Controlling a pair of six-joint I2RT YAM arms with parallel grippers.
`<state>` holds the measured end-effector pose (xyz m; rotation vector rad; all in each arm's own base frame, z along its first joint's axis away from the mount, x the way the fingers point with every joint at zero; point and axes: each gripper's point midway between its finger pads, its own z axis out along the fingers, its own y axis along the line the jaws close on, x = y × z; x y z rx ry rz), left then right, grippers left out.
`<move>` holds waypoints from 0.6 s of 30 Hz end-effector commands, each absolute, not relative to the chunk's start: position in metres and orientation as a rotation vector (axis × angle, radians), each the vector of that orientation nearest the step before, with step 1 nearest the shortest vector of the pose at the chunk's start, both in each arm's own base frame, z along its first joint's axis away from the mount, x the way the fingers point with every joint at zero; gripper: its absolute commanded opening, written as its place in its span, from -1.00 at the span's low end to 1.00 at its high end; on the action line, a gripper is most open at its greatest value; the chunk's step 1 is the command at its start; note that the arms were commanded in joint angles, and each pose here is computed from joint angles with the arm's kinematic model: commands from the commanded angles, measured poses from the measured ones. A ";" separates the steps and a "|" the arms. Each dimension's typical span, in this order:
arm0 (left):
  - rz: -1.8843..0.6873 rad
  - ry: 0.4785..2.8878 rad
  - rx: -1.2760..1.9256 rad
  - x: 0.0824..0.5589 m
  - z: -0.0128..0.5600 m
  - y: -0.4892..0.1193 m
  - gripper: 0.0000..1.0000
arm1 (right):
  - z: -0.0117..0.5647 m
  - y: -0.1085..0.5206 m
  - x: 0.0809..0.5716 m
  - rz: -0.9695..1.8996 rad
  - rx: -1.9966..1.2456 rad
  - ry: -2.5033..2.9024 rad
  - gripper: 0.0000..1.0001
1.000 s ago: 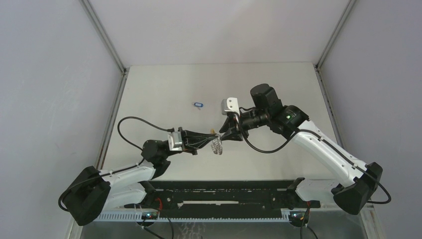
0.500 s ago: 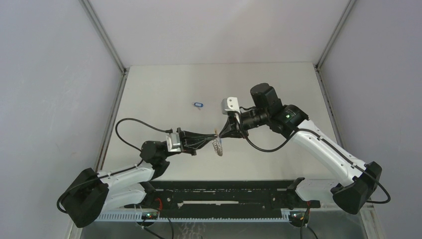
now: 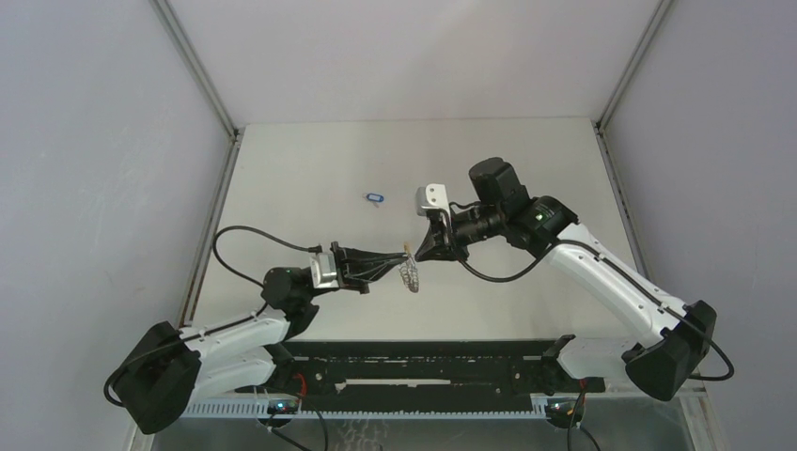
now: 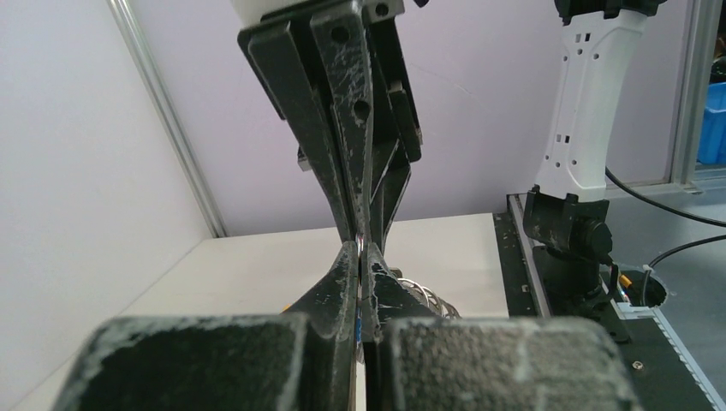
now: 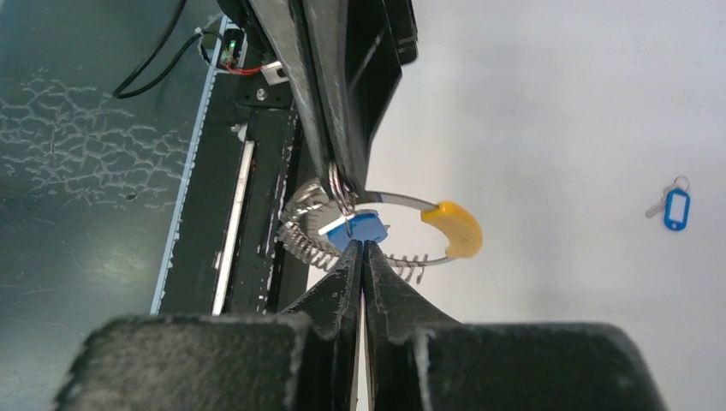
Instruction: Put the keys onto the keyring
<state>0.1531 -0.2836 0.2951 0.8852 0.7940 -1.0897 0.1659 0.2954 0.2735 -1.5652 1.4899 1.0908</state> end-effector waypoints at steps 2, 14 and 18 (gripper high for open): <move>-1.068 0.711 0.858 0.146 0.311 -0.274 -0.99 | 0.267 0.294 0.171 1.031 -1.578 1.519 -1.00; -1.069 0.742 0.857 0.151 0.303 -0.277 -1.00 | 0.287 0.291 0.165 0.975 -1.567 1.428 -0.62; -1.073 0.746 0.859 0.151 0.302 -0.278 -0.99 | 0.301 0.292 0.160 0.988 -1.547 1.345 -0.50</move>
